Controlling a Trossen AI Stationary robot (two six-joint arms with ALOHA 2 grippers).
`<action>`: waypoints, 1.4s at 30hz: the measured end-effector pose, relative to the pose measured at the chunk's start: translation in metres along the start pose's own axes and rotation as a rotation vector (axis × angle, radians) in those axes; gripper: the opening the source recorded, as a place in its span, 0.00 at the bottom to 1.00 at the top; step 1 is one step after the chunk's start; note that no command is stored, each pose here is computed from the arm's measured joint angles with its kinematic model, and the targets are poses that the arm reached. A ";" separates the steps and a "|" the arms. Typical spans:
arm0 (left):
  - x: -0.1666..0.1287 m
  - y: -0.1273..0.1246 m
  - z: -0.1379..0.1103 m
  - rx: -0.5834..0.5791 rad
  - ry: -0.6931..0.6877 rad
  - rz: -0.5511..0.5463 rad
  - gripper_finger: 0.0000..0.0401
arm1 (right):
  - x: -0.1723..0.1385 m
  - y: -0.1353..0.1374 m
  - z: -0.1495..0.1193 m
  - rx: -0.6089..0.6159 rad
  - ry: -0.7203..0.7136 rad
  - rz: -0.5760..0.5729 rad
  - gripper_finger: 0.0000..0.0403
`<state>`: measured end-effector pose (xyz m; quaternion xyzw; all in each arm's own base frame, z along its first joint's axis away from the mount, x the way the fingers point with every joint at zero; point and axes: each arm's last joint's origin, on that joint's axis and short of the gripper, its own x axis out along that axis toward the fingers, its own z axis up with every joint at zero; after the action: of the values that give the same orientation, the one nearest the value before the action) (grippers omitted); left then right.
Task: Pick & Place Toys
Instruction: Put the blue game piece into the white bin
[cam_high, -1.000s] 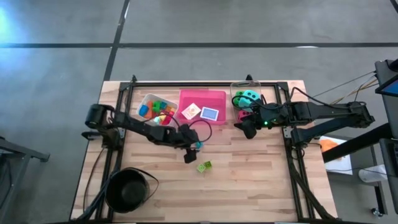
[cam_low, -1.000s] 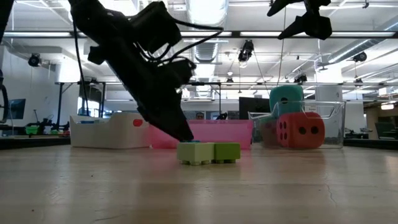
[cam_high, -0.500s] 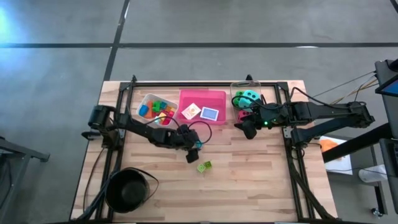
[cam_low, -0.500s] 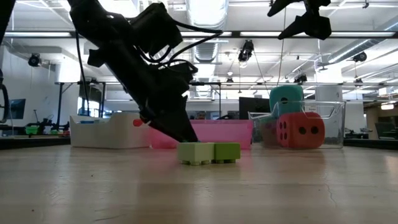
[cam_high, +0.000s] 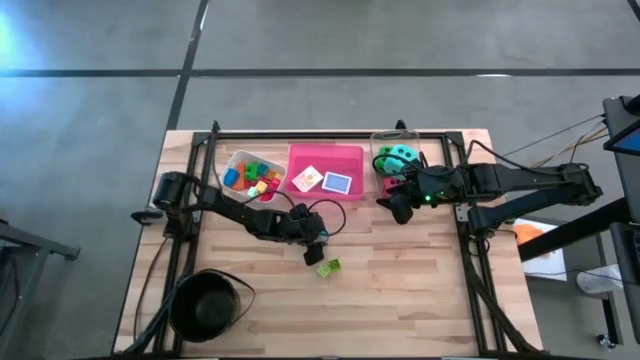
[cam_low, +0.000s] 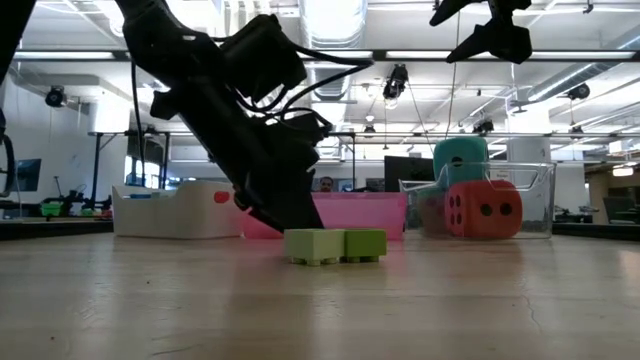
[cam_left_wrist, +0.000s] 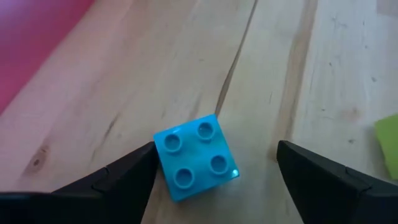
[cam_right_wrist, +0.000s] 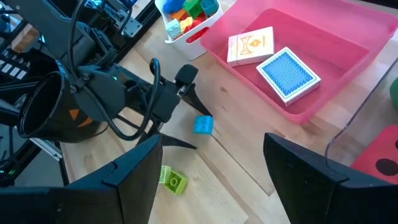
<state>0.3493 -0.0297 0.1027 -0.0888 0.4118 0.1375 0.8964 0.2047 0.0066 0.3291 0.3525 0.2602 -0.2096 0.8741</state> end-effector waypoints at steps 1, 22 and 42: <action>0.000 0.000 0.000 0.000 0.001 0.001 0.81 | 0.000 0.000 0.000 0.000 0.000 0.000 0.67; -0.005 -0.002 0.006 -0.036 0.061 -0.033 0.34 | 0.000 0.000 0.000 -0.011 0.001 -0.001 0.67; -0.114 0.036 0.061 -0.097 -0.091 0.005 0.34 | 0.000 0.002 0.001 -0.008 -0.015 0.016 0.67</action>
<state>0.3100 0.0014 0.2276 -0.1247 0.3638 0.1633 0.9085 0.2060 0.0066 0.3308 0.3496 0.2515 -0.2044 0.8791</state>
